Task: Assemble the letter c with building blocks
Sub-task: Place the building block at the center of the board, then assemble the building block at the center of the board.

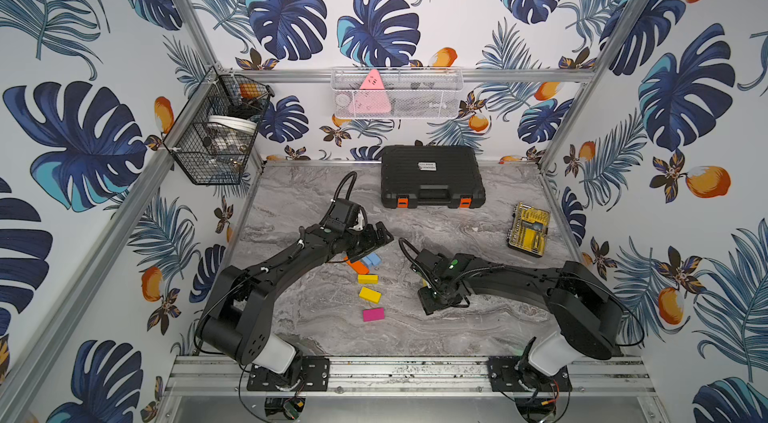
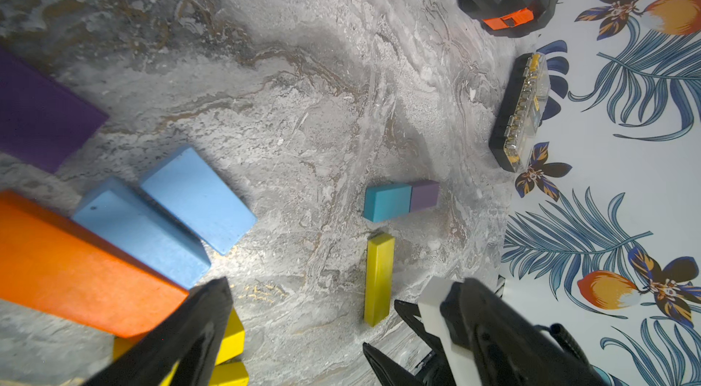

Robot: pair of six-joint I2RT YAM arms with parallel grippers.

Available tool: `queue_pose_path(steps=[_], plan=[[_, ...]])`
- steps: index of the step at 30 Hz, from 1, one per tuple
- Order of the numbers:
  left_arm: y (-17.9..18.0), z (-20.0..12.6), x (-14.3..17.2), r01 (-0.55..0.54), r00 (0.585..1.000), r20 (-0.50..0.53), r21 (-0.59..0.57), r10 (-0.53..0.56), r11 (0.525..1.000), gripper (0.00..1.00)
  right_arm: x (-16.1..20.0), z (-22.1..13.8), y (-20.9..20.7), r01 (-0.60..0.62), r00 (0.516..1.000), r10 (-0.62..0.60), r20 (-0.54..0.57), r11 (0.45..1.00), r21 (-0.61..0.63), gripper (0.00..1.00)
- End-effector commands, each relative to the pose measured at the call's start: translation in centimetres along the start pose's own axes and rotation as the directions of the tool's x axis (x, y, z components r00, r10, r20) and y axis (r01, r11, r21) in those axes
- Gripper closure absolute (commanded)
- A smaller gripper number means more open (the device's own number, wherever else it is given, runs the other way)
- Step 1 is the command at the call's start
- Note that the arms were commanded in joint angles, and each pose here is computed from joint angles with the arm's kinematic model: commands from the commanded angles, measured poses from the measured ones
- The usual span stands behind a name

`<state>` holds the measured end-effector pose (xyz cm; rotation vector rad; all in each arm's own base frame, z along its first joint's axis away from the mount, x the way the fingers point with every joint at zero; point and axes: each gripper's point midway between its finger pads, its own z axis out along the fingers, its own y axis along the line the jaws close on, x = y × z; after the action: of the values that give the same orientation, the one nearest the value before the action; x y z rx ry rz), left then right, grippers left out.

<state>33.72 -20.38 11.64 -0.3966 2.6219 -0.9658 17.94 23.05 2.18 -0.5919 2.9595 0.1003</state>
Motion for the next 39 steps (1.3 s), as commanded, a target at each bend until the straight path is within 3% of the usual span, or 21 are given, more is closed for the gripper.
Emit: queue_pose_path(steps=[1, 7, 15, 39], plan=[[-0.4, 0.0, -0.1, -0.01, 1.0, -0.002, 0.013, 0.01, 1.0, 0.01, -0.2, 0.3, 0.3, 0.003, 1.0, -0.003, 0.005, 1.0, -0.01, 0.39], [-0.2, 0.1, 0.1, -0.011, 1.0, -0.007, 0.007, 0.011, 1.0, 0.01, -1.7, 0.0, 0.9, -0.058, 0.998, 0.059, 0.037, 0.998, -0.021, 0.33], [-0.1, 0.1, 0.1, -0.008, 1.0, -0.006, 0.008, 0.008, 1.0, 0.01, -3.3, 0.2, -0.2, -0.185, 0.981, 0.179, 0.071, 0.98, 0.08, 0.33], [0.4, 0.5, 0.3, 0.001, 1.0, -0.011, 0.006, 0.0, 1.0, 0.01, -4.3, 1.3, 0.0, -0.268, 0.962, 0.264, 0.069, 0.961, 0.065, 0.6]])
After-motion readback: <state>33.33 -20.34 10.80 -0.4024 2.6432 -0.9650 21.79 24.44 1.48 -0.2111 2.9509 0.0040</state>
